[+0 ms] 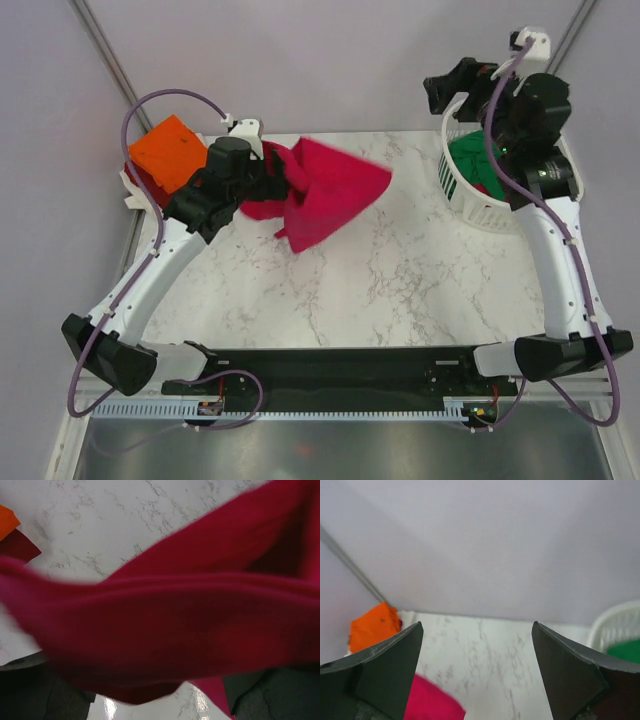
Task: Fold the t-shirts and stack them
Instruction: Move the tshirt to the center of the board, then flatten the tshirt out
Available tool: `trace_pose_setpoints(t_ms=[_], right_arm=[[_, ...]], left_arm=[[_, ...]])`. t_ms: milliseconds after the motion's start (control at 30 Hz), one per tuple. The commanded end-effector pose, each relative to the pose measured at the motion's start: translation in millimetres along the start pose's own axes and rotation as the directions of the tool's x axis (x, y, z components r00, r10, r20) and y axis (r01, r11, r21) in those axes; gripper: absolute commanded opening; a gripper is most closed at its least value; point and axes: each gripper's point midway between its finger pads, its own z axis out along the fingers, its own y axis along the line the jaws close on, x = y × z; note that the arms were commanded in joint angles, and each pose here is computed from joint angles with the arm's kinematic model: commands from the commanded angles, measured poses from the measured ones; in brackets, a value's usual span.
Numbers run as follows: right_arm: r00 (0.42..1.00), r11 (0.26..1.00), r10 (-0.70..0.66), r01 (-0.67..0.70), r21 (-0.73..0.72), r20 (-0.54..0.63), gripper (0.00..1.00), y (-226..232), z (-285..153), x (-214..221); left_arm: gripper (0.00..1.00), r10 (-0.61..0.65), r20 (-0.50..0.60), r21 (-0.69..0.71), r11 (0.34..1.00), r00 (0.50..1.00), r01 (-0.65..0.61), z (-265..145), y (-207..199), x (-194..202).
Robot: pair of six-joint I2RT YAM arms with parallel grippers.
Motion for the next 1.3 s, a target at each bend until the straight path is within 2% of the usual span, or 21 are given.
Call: trace_pose_setpoints(t_ms=[0, 33, 100, 133, 200, 233, 300, 467, 567, 667, 700, 767, 800, 833, 900, 933, 1000, 1033, 1100, 1167, 1267], right_arm=[[0.944, 0.902, 0.168, -0.031, 0.431, -0.284, 0.98, -94.6, -7.6, 134.3], [0.913, 0.901, 0.2, -0.029, 0.433, -0.355, 0.98, -97.6, -12.0, 167.8], [0.868, 0.916, 0.242, -0.056, 0.397, -0.434, 0.98, -88.6, -15.0, 203.1], [0.827, 0.928, 0.262, -0.074, 0.365, -0.498, 0.98, -79.5, -19.4, 230.9], [0.792, 0.952, 0.236, -0.074, 0.296, -0.563, 0.98, -45.8, -21.4, 258.6], [0.76, 0.975, 0.188, -0.07, 0.209, -0.622, 0.98, -7.5, -26.1, 282.6], [0.731, 0.993, 0.113, -0.065, 0.097, -0.673, 0.98, 37.6, -31.0, 306.1], [0.649, 0.987, -0.071, -0.065, -0.149, -0.758, 0.98, 158.2, -67.7, 366.7], [0.617, 0.971, -0.104, -0.106, -0.214, -0.78, 0.98, 199.4, -73.7, 395.0], [0.599, 0.959, -0.145, -0.11, -0.26, -0.788, 0.97, 228.1, -67.9, 417.0], [0.569, 0.959, -0.161, -0.101, -0.263, -0.807, 0.96, 230.4, -67.0, 437.7], [0.564, 0.954, -0.176, -0.103, -0.28, -0.807, 0.94, 242.0, -58.0, 446.1], [0.525, 0.958, -0.189, -0.085, -0.273, -0.83, 0.93, 238.7, -59.4, 467.2], [0.531, 0.957, -0.19, -0.088, -0.277, -0.826, 0.88, 244.3, -52.7, 466.6], [0.498, 0.954, -0.218, -0.074, -0.292, -0.839, 0.86, 248.5, -54.9, 489.6], [0.506, 0.951, -0.224, -0.075, -0.301, -0.833, 0.84, 254.7, -49.6, 489.6], [0.464, 0.949, -0.252, -0.053, -0.311, -0.849, 0.84, 256.5, -52.1, 514.9], [0.48, 0.951, -0.251, -0.039, -0.307, -0.84, 0.84, 260.2, -42.3, 513.1], [0.453, 0.955, -0.265, 0.004, -0.295, -0.851, 0.83, 253.6, -39.7, 532.7], [0.474, 0.96, -0.267, 0.057, -0.273, -0.839, 0.8, 248.5, -27.5, 534.0], [0.462, 0.958, -0.285, 0.113, -0.262, -0.84, 0.76, 240.6, -21.2, 544.5]], left_arm=[[0.91, 0.017, 0.112, 0.011, 1.0, 0.994, -0.019, -29.4, 2.2, -28.7], [0.91, 0.014, 0.123, 0.014, 1.0, 0.992, -0.016, -33.6, 2.4, -31.6], [0.91, 0.013, 0.128, 0.015, 1.0, 0.992, -0.015, -37.2, 3.4, -30.7], [0.91, 0.014, 0.125, 0.014, 1.0, 0.992, -0.016, -36.6, 3.6, -29.5], [0.92, 0.026, 0.109, -0.017, 1.0, 0.994, -0.024, -31.2, 9.4, -22.1], [0.92, -0.005, -0.186, -0.235, 0.971, 0.983, -0.039, -52.2, 55.4, 56.9], [0.93, -0.02, -0.215, -0.292, 0.955, 0.976, -0.045, -52.5, 68.1, 78.5], [0.95, -0.035, -0.228, -0.368, 0.928, 0.973, -0.053, -51.6, 88.2, 98.2], [0.95, -0.058, -0.221, -0.419, 0.907, 0.973, -0.041, -49.1, 105.0, 102.5], [0.95, -0.155, -0.173, -0.46, 0.886, 0.973, 0.059, -51.4, 126.7, 102.0], [0.95, -0.198, -0.149, -0.44, 0.891, 0.969, 0.115, -54.9, 126.5, 104.8], [0.95, -0.259, -0.083, -0.47, 0.862, 0.962, 0.192, -58.3, 143.5, 105.1], [0.95, -0.279, -0.065, -0.475, 0.853, 0.958, 0.216, -62.3, 147.6, 112.7], [0.94, -0.286, -0.042, -0.481, 0.846, 0.957, 0.232, -64.7, 151.5, 112.2], [0.94, -0.289, 0.015, -0.518, 0.816, 0.957, 0.255, -76.1, 162.9, 107.7], [0.94, -0.288, 0.038, -0.533, 0.804, 0.957, 0.263, -80.3, 166.4, 104.9], [0.94, -0.303, 0.084, -0.553, 0.778, 0.949, 0.297, -87.8, 175.6, 100.5], [0.94, -0.31, 0.104, -0.551, 0.773, 0.945, 0.314, -91.7, 177.6, 98.0], [0.94, -0.324, 0.123, -0.549, 0.765, 0.938, 0.336, -94.3, 182.4, 97.6], [0.94, -0.321, 0.126, -0.548, 0.766, 0.939, 0.335, -95.0, 183.1, 97.6], [0.94, -0.318, 0.117, -0.548, 0.769, 0.941, 0.328, -93.7, 183.3, 98.7]])
